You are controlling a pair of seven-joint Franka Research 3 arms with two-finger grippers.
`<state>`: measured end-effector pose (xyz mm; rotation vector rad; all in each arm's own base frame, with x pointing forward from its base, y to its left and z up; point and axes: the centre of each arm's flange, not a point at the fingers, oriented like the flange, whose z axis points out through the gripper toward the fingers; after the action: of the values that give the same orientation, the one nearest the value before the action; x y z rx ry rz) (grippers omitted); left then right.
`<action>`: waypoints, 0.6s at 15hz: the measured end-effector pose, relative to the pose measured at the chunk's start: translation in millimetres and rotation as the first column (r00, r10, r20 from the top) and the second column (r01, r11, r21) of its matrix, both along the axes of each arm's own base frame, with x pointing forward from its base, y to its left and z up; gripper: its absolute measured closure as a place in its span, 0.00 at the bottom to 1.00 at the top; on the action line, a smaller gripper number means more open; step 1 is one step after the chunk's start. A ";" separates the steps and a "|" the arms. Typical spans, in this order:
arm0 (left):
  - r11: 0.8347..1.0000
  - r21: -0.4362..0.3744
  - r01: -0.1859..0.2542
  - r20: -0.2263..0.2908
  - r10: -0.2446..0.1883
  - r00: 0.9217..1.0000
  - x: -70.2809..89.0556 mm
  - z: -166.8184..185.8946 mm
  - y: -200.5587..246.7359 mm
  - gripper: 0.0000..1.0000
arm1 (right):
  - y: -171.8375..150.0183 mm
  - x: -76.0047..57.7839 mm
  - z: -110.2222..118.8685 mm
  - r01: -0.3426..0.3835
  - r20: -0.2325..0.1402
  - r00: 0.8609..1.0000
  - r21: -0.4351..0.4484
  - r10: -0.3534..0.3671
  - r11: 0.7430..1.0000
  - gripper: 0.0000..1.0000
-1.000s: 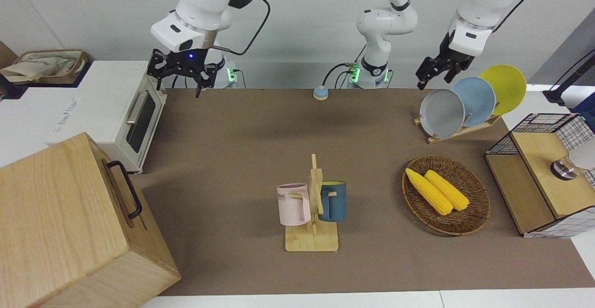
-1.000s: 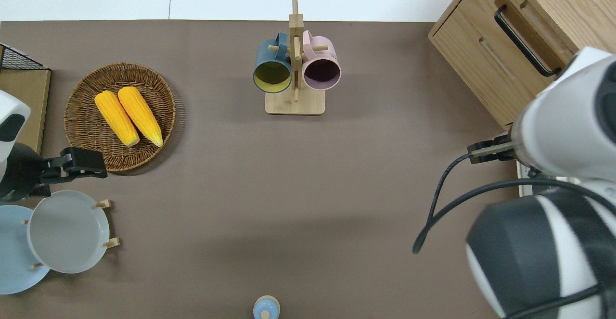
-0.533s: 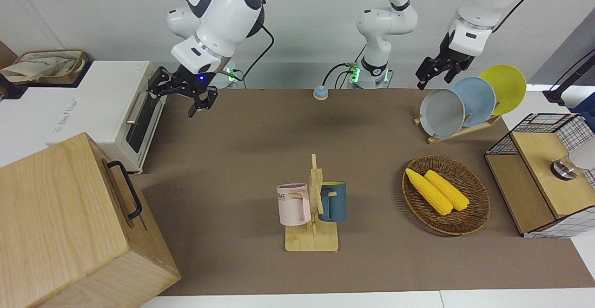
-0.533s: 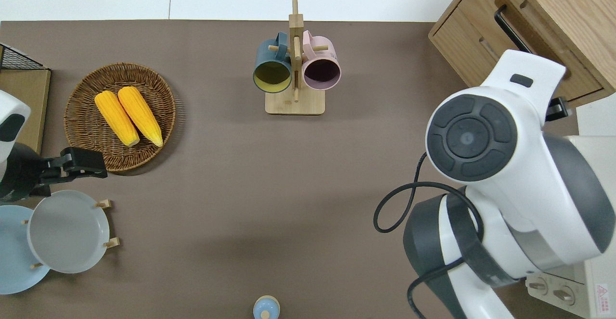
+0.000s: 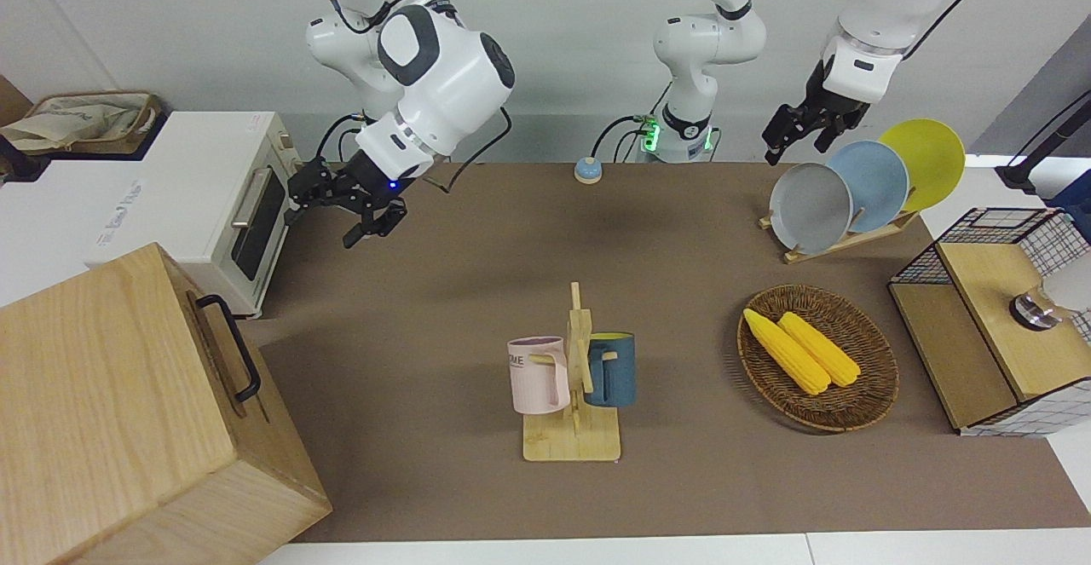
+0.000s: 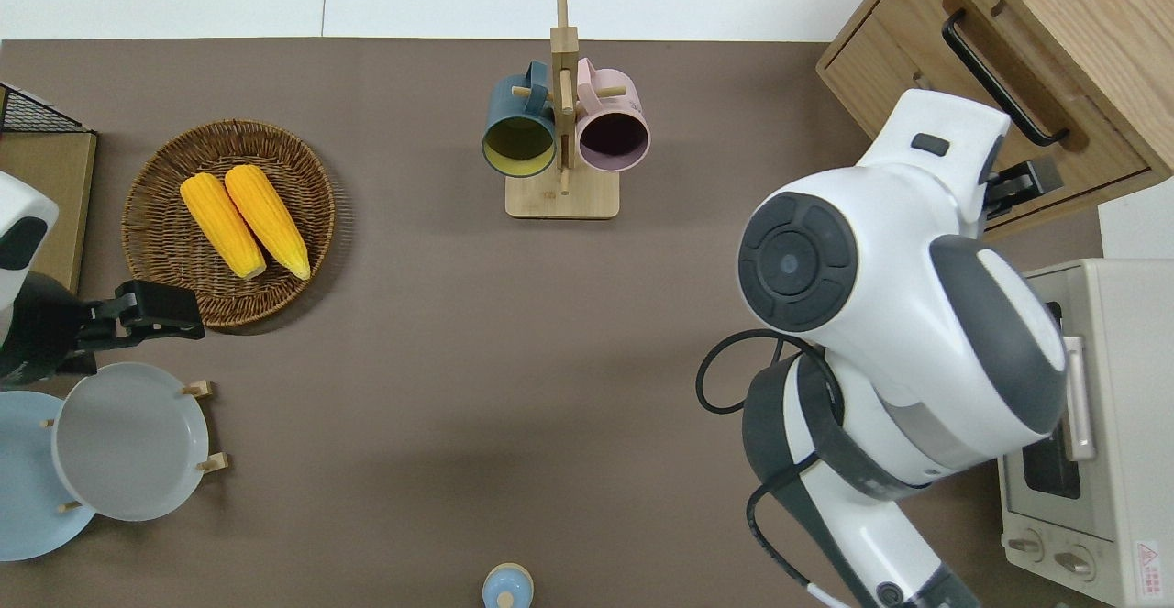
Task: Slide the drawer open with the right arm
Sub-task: 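Raise the right arm and swing the right gripper toward the drawer handle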
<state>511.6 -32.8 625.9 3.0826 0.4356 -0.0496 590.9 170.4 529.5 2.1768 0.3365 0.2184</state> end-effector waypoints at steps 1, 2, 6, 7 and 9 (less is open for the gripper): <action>1.000 0.000 0.000 0.000 0.000 1.000 0.0 0.0 0.0 0.00 | 2.8 1.6 -3.2 -0.006 0.011 1.000 -0.022 0.006 1.000 0.01; 1.000 0.000 0.000 0.000 0.000 1.000 0.0 0.0 0.0 0.00 | 5.8 3.1 -6.9 -0.009 0.024 1.000 -0.040 0.010 0.999 0.01; 1.000 0.000 0.000 0.000 0.000 1.000 0.0 0.0 0.0 0.00 | 19.4 6.2 -25.5 -0.028 0.049 0.998 -0.100 0.033 0.995 0.01; 1.000 0.000 0.000 0.000 0.000 1.000 0.0 0.0 0.0 0.00 | 22.3 6.8 -29.9 -0.035 0.050 0.998 -0.112 0.041 0.993 0.01; 1.000 0.000 0.000 0.000 0.000 1.000 0.0 0.0 0.0 0.00 | 29.4 7.3 -37.5 -0.052 0.050 0.997 -0.137 0.059 0.989 0.01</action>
<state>511.6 -32.8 625.9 3.0826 0.4356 -0.0496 598.2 199.8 492.1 2.0255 0.3710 0.2770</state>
